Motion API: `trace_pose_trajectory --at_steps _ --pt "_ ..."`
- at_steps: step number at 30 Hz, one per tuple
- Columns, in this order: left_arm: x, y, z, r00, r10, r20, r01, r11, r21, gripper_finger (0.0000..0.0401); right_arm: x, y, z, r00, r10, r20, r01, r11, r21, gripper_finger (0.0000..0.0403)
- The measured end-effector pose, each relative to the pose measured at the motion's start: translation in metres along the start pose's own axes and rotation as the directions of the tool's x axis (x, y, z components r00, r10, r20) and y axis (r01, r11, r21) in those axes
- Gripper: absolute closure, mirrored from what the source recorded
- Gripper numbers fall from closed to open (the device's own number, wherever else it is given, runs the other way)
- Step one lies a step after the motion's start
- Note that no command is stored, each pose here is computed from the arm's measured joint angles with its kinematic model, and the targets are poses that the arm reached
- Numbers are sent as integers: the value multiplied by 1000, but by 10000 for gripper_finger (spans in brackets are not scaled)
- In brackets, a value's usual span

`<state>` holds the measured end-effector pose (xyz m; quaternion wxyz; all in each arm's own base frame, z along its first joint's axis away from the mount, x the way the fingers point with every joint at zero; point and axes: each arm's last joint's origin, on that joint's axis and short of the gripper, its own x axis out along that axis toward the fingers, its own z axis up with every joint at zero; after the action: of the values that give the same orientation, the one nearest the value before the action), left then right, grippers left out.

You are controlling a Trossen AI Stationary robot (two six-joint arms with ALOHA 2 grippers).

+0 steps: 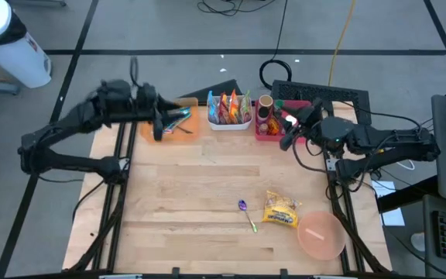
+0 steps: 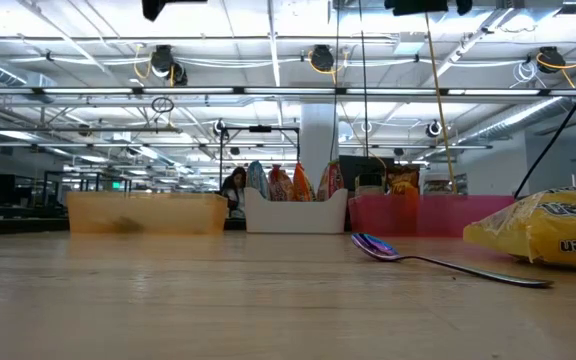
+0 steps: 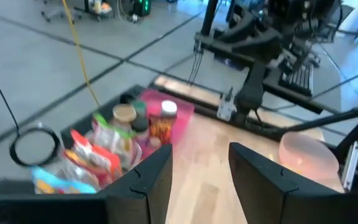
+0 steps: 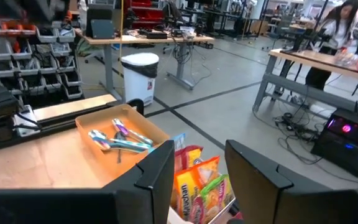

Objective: Pick & Place Food Item
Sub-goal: Put the violet and green spoon into the orange bin

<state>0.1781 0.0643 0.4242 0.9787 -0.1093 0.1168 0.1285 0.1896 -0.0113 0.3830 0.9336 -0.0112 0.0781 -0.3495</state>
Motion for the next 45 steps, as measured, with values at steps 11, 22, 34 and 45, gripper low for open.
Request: trace_pose_trajectory --at_steps 11,22,34,45 --pt "38 -20 -75 997 -51 -55 35 965 -262 235 15 13 -37 995 43 86 -50 995 84 268" --pt "56 -23 -86 991 -53 -122 22 970 -242 235 16 22 -49 963 256 89 -260 965 42 268" --pt "65 -23 -91 987 -46 -152 14 979 -202 235 15 26 -49 904 419 87 -422 906 24 268" --pt "65 -23 -91 987 -46 -152 14 979 -205 235 13 29 -49 858 506 86 -509 860 18 268"
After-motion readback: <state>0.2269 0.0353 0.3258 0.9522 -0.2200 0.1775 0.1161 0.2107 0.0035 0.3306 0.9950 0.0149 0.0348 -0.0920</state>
